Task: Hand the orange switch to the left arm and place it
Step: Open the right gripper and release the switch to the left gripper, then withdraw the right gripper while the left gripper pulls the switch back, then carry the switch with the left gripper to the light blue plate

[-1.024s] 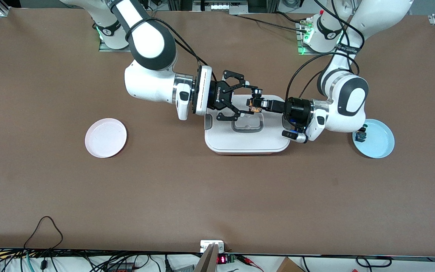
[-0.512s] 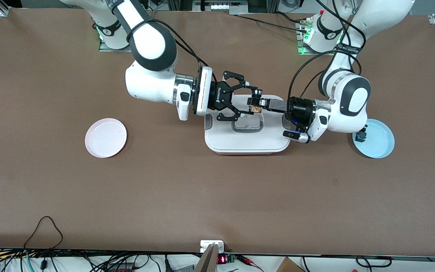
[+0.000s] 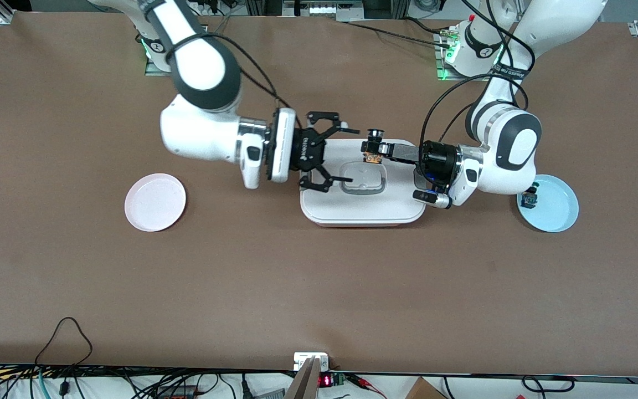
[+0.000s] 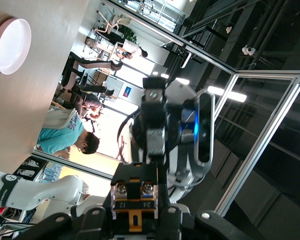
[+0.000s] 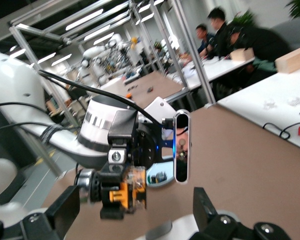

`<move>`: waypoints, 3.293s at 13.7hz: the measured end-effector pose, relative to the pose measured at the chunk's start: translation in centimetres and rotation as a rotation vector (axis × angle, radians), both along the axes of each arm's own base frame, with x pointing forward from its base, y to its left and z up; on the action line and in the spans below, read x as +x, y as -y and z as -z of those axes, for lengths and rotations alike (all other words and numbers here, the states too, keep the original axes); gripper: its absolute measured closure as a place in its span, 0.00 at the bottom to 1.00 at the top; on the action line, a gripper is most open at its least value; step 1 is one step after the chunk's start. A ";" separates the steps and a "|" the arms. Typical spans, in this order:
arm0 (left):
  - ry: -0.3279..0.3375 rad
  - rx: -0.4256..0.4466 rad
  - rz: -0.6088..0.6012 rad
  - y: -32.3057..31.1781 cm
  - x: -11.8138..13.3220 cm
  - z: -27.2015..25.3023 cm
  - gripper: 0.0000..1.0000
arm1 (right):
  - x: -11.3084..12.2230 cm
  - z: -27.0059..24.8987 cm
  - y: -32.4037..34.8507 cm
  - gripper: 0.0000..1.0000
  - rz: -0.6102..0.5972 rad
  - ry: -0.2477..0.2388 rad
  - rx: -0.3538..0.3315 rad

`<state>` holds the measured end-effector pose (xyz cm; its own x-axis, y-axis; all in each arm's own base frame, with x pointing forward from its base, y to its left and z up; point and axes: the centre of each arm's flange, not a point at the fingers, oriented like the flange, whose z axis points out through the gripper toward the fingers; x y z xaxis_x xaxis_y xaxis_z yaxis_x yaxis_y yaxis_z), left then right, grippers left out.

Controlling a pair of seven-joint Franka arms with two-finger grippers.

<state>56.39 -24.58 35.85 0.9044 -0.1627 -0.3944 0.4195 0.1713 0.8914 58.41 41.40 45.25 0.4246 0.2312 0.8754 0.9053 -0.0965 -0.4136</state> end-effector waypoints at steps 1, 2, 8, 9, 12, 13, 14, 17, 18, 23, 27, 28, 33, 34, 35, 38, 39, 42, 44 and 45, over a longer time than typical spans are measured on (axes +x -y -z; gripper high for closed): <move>0.000 0.001 -0.003 -0.2 0.1 0.0 0.67 | 1.3 -1.2 2.4 0.00 -0.040 0.002 -0.020; 0.002 0.006 -0.006 -0.5 0.2 0.1 0.67 | 2.3 -2.3 5.0 0.00 -0.081 0.006 -0.030; 0.057 0.126 0.025 -6.4 0.8 -0.2 0.67 | 3.8 -2.7 12.9 0.00 -0.203 0.001 -0.113; 0.065 0.149 0.037 -7.5 0.8 -0.2 0.67 | 3.8 -2.6 13.5 0.00 -0.215 -0.001 -0.127; 0.071 0.213 0.077 -11.5 0.6 0.3 0.67 | 4.5 -2.6 17.1 0.00 -0.225 -0.015 -0.157; 0.069 0.225 0.087 -12.8 0.5 0.4 0.67 | 4.8 -2.7 18.7 0.00 -0.219 -0.020 -0.171; 0.068 0.247 0.100 -14.1 0.3 0.6 0.67 | 5.0 -2.9 20.2 0.00 -0.212 -0.029 -0.196; 0.080 0.368 0.154 -18.2 -0.2 0.6 0.67 | 4.7 -4.1 23.2 0.00 -0.176 -0.094 -0.355; 0.091 0.425 0.176 -19.6 -0.3 0.2 0.67 | 4.1 -5.4 23.9 0.00 -0.156 -0.122 -0.455; 0.160 0.715 0.315 -24.9 -0.4 -2.4 0.67 | -1.2 -14.5 28.9 0.00 0.069 -0.248 -0.971; 0.205 0.971 0.455 -27.6 -0.5 -4.9 0.67 | -3.1 -15.6 32.1 0.00 0.326 -0.433 -1.252; 0.216 1.029 0.481 -28.3 -0.6 -5.7 0.67 | -3.1 -15.3 32.3 0.00 0.383 -0.465 -1.295; 0.289 1.307 0.528 -31.5 -0.4 -9.6 0.67 | -2.9 -14.5 32.5 0.00 0.499 -0.515 -1.378; 0.304 1.347 0.529 -32.0 -0.4 -10.4 0.67 | -2.8 -14.4 32.5 0.00 0.504 -0.516 -1.379; 0.315 1.375 0.529 -32.4 -0.5 -11.1 0.67 | -2.7 -14.3 32.5 0.00 0.507 -0.516 -1.379; 0.319 1.412 0.508 -32.7 -0.7 -12.3 0.67 | -2.2 -14.4 32.9 0.00 0.533 -0.501 -1.369; 0.291 1.425 0.488 -32.7 -0.8 -12.5 0.67 | -2.1 -14.6 33.2 0.00 0.540 -0.498 -1.366; 0.222 1.457 0.441 -32.7 -0.9 -13.0 0.67 | -1.8 -14.4 33.8 0.00 0.550 -0.509 -1.366; 0.257 1.445 0.462 -32.9 -1.0 -13.0 0.67 | -1.6 -14.1 33.9 0.00 0.551 -0.514 -1.367; 0.321 1.423 0.497 -33.1 -1.0 -12.9 0.67 | -1.4 -14.1 33.8 0.00 0.557 -0.506 -1.361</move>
